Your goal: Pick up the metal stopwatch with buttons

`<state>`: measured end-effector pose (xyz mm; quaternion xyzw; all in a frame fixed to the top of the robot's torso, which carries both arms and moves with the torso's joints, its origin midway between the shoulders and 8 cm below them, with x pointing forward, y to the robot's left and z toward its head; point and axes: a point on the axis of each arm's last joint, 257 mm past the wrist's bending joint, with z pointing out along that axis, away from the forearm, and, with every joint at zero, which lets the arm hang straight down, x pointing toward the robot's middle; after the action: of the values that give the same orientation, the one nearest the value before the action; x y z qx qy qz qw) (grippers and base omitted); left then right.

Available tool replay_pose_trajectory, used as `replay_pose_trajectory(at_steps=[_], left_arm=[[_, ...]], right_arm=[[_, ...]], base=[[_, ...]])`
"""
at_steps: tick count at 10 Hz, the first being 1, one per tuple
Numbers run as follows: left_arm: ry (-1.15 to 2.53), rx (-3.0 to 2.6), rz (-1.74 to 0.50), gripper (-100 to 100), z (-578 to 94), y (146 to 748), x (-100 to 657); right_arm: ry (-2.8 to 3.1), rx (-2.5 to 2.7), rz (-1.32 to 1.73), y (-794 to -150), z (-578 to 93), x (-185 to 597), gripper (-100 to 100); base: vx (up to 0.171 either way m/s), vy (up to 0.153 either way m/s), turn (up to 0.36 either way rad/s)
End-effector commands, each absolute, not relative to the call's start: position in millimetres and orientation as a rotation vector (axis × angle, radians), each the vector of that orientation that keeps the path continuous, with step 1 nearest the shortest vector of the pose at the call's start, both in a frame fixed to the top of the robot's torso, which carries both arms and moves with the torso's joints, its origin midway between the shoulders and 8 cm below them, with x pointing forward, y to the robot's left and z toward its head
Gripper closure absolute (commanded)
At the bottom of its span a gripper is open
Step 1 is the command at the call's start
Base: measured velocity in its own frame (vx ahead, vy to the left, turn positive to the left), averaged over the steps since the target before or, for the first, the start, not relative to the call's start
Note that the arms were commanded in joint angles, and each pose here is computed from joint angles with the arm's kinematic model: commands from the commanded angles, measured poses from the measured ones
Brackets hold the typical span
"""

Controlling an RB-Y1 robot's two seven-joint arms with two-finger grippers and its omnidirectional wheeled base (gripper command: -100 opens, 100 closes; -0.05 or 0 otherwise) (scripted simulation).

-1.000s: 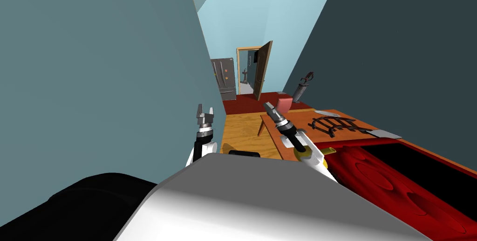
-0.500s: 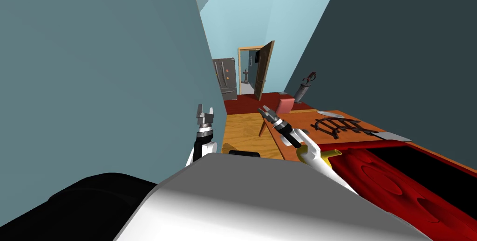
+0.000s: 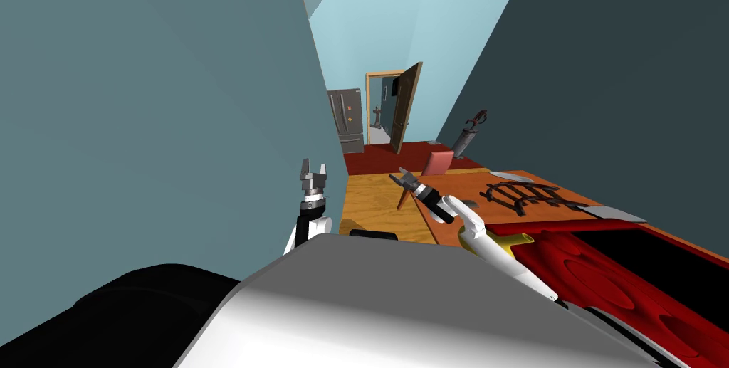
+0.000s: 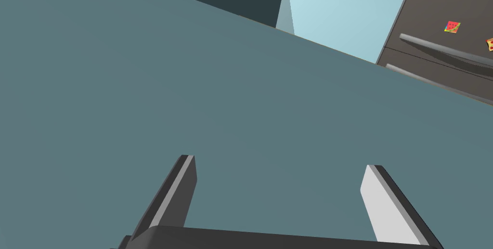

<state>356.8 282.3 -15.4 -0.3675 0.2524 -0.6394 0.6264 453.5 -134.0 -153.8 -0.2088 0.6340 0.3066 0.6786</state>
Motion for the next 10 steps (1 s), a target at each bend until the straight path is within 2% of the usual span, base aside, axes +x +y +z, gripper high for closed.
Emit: replay_pose_trajectory(at_steps=[1,10], left_arm=[[0.579,-0.843,-1.466,0,-15,282,357],[0.579,-0.843,-1.466,0,-15,282,357]], right_arm=[[1.446,-0.478,0.67,-141,-167,456,-100],[1.709,-0.831,0.366,-189,-309,453,-100]], base=[[0.013,0.016,-0.005],[0.039,0.032,0.022]])
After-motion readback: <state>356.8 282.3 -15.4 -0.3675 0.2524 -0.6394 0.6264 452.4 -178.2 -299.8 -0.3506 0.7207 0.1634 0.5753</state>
